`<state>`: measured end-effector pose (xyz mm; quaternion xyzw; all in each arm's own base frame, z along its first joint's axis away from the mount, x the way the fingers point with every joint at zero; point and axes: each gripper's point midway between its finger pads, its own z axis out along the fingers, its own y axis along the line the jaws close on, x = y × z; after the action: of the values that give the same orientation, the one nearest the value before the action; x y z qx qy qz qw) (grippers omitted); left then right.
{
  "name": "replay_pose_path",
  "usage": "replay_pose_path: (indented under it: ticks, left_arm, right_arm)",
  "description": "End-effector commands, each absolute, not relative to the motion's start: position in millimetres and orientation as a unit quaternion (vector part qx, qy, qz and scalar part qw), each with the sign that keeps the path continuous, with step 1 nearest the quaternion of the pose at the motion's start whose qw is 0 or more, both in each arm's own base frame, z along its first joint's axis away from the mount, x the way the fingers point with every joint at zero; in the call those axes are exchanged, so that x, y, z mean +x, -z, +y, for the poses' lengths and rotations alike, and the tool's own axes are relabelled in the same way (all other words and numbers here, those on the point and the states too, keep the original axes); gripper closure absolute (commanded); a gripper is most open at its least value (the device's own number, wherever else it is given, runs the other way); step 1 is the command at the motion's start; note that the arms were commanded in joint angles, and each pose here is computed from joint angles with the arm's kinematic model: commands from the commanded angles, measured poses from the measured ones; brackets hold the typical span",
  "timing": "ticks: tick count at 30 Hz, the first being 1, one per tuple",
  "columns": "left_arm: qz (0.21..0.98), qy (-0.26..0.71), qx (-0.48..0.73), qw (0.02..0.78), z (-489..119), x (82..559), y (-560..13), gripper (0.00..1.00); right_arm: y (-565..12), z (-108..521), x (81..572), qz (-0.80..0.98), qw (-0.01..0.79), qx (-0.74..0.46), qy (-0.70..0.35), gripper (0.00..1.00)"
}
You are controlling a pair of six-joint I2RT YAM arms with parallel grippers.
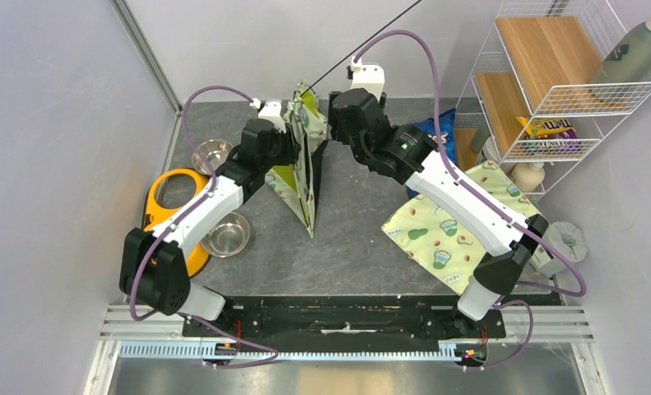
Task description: Set up the pet tent
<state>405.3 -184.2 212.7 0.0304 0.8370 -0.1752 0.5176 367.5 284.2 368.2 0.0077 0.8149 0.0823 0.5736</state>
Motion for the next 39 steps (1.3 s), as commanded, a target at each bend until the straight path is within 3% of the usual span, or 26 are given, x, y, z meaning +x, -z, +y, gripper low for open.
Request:
replay_pose_path:
  ticks: [1, 3, 4, 11, 16, 24, 35, 39]
  left_arm:
    - [0.811, 0.103, 0.067, 0.571, -171.2, 433.2, -248.2, 0.7]
    - [0.807, 0.094, 0.093, 0.575, -172.1, 434.9, -253.5, 0.94]
    - [0.803, 0.095, 0.112, 0.578, -174.7, 434.8, -257.0, 0.98]
    - [0.776, 0.135, 0.22, 0.576, -187.1, 438.8, -267.2, 0.98]
    - [0.76, 0.193, 0.25, 0.568, -181.2, 450.5, -271.3, 0.98]
    - [0.719, 0.305, 0.331, 0.53, -181.3, 441.6, -275.3, 0.98]
    - [0.659, 0.404, 0.433, 0.463, -189.6, 426.1, -255.6, 0.98]
    - [0.661, 0.386, 0.44, 0.47, -186.4, 439.9, -248.5, 0.98]
  right_arm:
    - [-392.3, 265.0, 357.2, 0.807, 0.583, 0.015, -0.097, 0.3]
    - [-396.9, 261.1, 352.6, 0.807, 0.582, 0.011, -0.1, 0.3]
    - [-400.5, 259.0, 349.8, 0.806, 0.582, 0.009, -0.105, 0.3]
    - [-441.3, 258.5, 317.5, 0.792, 0.584, -0.061, -0.168, 0.29]
    - [-494.8, 261.0, 265.8, 0.741, 0.595, -0.158, -0.269, 0.26]
    - [-602.3, 215.1, 182.9, 0.58, 0.691, -0.195, -0.386, 0.22]
    - [-629.5, 162.8, 187.5, 0.557, 0.752, -0.105, -0.337, 0.22]
    - [-627.9, 154.0, 201.8, 0.573, 0.757, -0.068, -0.308, 0.22]
